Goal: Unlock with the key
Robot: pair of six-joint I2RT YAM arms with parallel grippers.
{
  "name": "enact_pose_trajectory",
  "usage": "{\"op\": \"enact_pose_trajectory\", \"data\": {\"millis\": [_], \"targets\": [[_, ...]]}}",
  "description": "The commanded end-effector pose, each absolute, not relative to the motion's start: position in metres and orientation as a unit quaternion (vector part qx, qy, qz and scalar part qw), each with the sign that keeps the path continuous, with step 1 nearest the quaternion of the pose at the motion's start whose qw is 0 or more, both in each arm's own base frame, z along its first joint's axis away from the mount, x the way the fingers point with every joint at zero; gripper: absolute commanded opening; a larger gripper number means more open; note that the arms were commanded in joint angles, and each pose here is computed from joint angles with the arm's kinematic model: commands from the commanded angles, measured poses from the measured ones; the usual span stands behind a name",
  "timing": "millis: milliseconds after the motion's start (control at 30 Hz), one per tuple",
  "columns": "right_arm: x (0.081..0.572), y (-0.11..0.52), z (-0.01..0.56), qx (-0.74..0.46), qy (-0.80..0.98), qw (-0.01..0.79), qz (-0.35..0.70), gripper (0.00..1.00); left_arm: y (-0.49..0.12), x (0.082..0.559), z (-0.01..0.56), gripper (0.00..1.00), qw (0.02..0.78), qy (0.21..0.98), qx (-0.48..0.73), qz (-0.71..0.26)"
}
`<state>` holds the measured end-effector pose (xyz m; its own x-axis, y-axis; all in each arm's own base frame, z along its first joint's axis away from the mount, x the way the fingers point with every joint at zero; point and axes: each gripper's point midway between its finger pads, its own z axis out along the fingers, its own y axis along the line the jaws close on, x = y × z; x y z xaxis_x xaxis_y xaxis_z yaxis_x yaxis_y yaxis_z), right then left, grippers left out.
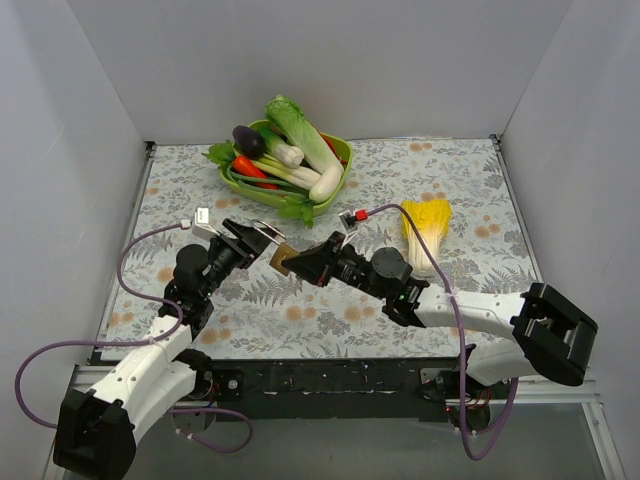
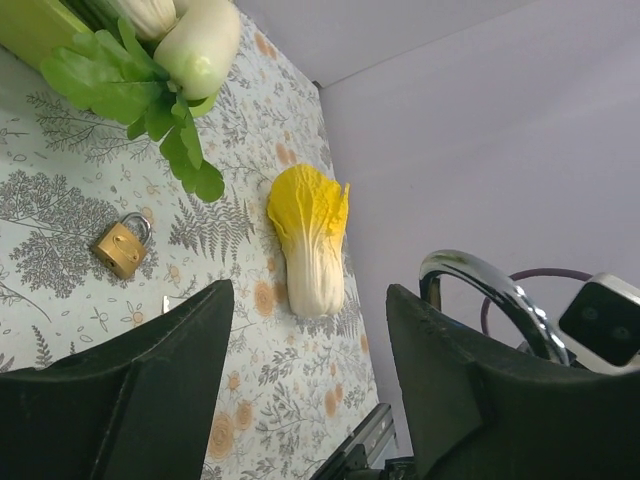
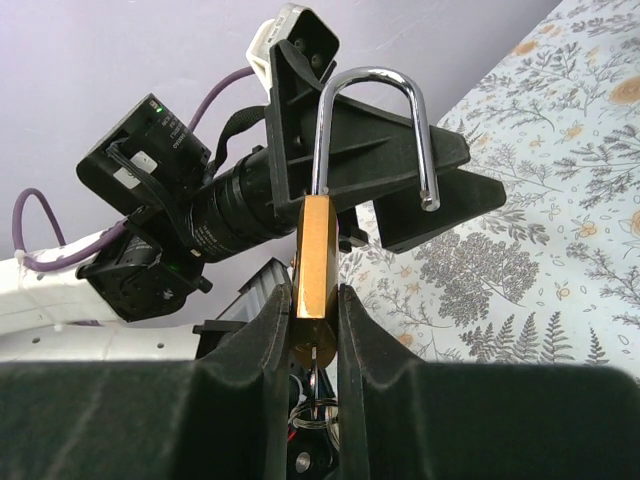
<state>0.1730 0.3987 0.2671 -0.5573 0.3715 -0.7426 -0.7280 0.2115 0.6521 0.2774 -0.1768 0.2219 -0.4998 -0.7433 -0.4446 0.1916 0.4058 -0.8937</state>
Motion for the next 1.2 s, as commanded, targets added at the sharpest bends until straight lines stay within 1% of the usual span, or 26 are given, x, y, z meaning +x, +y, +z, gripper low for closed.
{"op": "enact_pose_trajectory", "data": {"millis": [0, 100, 200, 267, 300, 400, 567, 600, 667, 700, 833, 933, 967, 1067, 1100, 1167], "targets": [[0.162, 0.397, 0.314, -0.125, 0.564, 0.465, 0.671, 0.01, -0.179, 0.273, 0.243, 0.62, 0.489, 0.666, -0.169, -0.538], [0.162, 0.396, 0.313, -0.122, 0.564, 0.464, 0.672, 0.01, -0.179, 0.266, 0.253, 0.63, 0.503, 0.646, -0.156, -0.552], [0.163, 0.394, 0.311, -0.119, 0.568, 0.469, 0.666, 0.01, -0.176, 0.262, 0.247, 0.64, 0.5, 0.649, -0.164, -0.55], [0.165, 0.391, 0.313, -0.119, 0.568, 0.476, 0.661, 0.01, -0.175, 0.259, 0.231, 0.65, 0.482, 0.673, -0.172, -0.534], [0.166, 0.39, 0.313, -0.121, 0.569, 0.481, 0.656, 0.01, -0.174, 0.257, 0.214, 0.65, 0.464, 0.697, -0.181, -0.517], [0.171, 0.384, 0.315, -0.113, 0.574, 0.497, 0.641, 0.01, -0.169, 0.247, 0.194, 0.65, 0.441, 0.726, -0.189, -0.493], [0.175, 0.376, 0.317, -0.111, 0.575, 0.515, 0.626, 0.01, -0.163, 0.225, 0.186, 0.66, 0.425, 0.746, -0.187, -0.478], [0.175, 0.376, 0.317, -0.111, 0.576, 0.514, 0.626, 0.01, -0.161, 0.219, 0.177, 0.66, 0.41, 0.76, -0.191, -0.467], [0.175, 0.374, 0.317, -0.114, 0.576, 0.519, 0.622, 0.01, -0.159, 0.213, 0.18, 0.66, 0.407, 0.762, -0.192, -0.466], [0.174, 0.375, 0.315, -0.117, 0.579, 0.518, 0.619, 0.01, -0.16, 0.208, 0.176, 0.66, 0.393, 0.769, -0.196, -0.464], [0.174, 0.378, 0.301, -0.14, 0.591, 0.518, 0.603, 0.01, -0.17, 0.203, 0.207, 0.66, 0.356, 0.751, -0.22, -0.51], [0.171, 0.382, 0.288, -0.157, 0.601, 0.51, 0.595, 0.01, -0.179, 0.209, 0.221, 0.75, 0.321, 0.744, -0.243, -0.533], [0.171, 0.382, 0.284, -0.16, 0.603, 0.508, 0.594, 0.01, -0.18, 0.211, 0.233, 0.78, 0.323, 0.738, -0.242, -0.541], [0.169, 0.383, 0.28, -0.165, 0.606, 0.503, 0.594, 0.01, -0.185, 0.22, 0.241, 0.84, 0.32, 0.737, -0.243, -0.544], [0.169, 0.384, 0.278, -0.167, 0.606, 0.504, 0.592, 0.01, -0.186, 0.223, 0.24, 0.87, 0.317, 0.738, -0.244, -0.543], [0.169, 0.385, 0.278, -0.169, 0.607, 0.504, 0.591, 0.01, -0.189, 0.227, 0.235, 0.88, 0.306, 0.743, -0.248, -0.542]]}}
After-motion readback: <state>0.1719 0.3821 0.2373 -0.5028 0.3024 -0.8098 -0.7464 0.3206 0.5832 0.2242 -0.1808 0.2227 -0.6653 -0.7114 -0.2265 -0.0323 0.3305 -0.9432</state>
